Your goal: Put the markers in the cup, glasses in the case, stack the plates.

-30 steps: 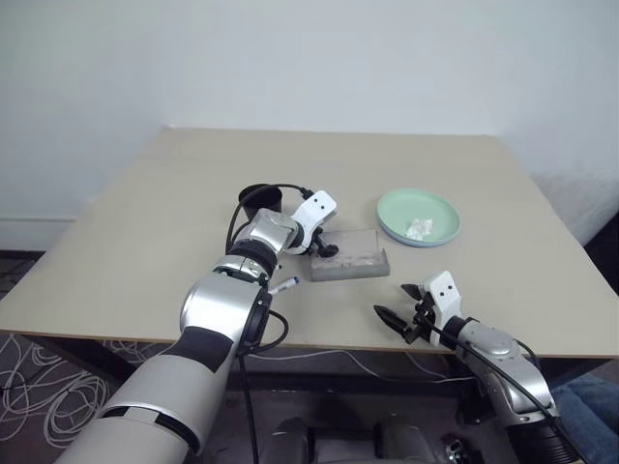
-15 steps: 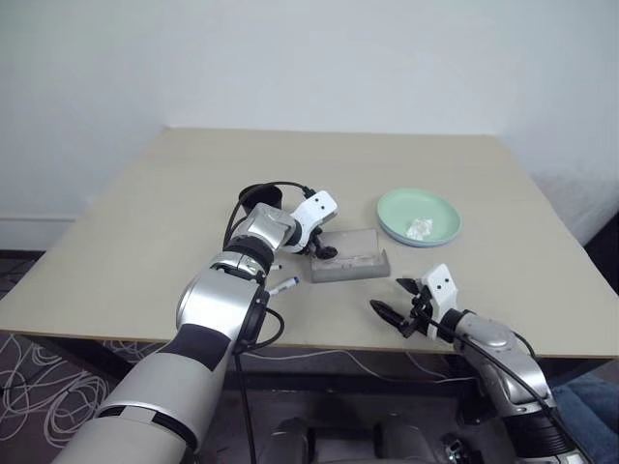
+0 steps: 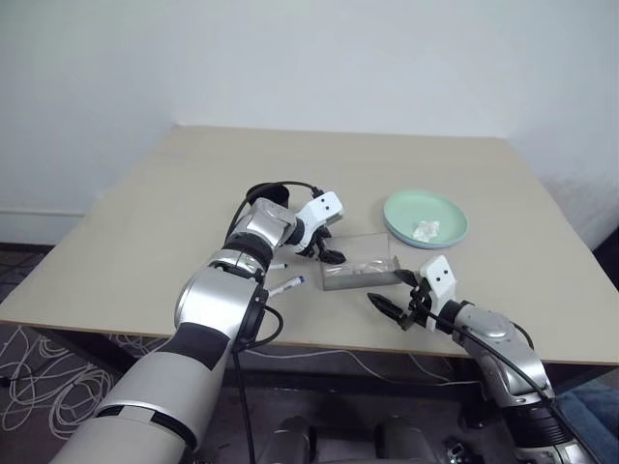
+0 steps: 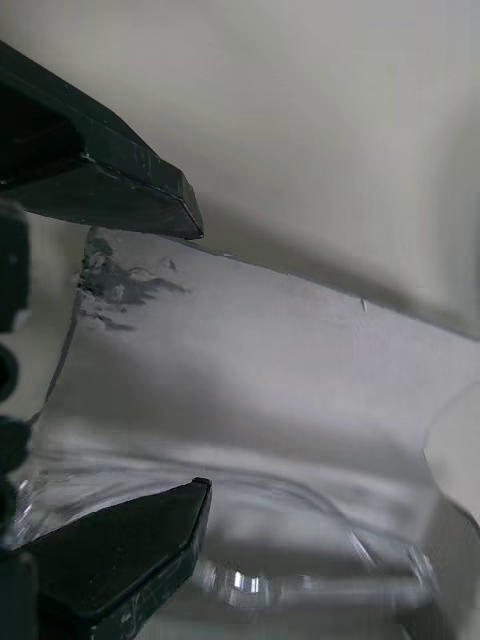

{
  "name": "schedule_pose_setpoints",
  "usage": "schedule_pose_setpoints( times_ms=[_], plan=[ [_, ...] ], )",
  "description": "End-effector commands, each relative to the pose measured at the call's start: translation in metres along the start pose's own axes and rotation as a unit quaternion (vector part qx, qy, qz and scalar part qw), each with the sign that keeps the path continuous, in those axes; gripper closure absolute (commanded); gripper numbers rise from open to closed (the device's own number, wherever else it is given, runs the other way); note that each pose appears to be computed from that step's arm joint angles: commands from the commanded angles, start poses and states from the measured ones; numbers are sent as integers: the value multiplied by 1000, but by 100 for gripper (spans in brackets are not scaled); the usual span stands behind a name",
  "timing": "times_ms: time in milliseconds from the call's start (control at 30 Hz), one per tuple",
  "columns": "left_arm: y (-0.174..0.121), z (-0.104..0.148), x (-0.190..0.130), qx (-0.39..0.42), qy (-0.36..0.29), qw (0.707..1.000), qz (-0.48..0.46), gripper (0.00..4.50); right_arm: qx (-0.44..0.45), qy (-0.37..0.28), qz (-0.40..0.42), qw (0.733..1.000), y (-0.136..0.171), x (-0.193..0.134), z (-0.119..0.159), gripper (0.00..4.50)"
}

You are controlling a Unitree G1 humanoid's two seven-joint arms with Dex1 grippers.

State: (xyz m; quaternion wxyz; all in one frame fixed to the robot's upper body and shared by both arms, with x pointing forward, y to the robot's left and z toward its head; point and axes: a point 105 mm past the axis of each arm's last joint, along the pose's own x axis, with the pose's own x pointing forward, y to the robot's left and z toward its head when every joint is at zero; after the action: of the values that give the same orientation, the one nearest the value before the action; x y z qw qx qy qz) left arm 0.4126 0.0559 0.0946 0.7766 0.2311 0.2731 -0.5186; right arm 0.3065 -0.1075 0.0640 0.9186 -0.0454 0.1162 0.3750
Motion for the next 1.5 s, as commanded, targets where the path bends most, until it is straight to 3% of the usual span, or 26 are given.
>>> schedule_pose_setpoints(
  times_ms=[33,233,600,900,1467,1500],
  plan=[
    [-5,32,-4,26,-48,998,-27,45,-13,-18,3,1000,-3,1,12,0],
    [-18,47,-4,52,-69,993,-74,45,-13,-17,8,1000,-4,6,11,0],
    [-48,22,3,104,-29,977,-183,45,-23,-24,-1,999,-13,11,16,0],
    [-65,-4,18,77,-24,975,-208,45,-36,-18,-16,999,-30,4,18,0],
    [-42,50,-17,-32,-175,969,-170,45,-28,-24,-40,999,-34,2,11,0],
    [-37,55,-20,-41,-186,969,-157,62,-27,-23,-44,998,-36,0,9,0]
  ],
)
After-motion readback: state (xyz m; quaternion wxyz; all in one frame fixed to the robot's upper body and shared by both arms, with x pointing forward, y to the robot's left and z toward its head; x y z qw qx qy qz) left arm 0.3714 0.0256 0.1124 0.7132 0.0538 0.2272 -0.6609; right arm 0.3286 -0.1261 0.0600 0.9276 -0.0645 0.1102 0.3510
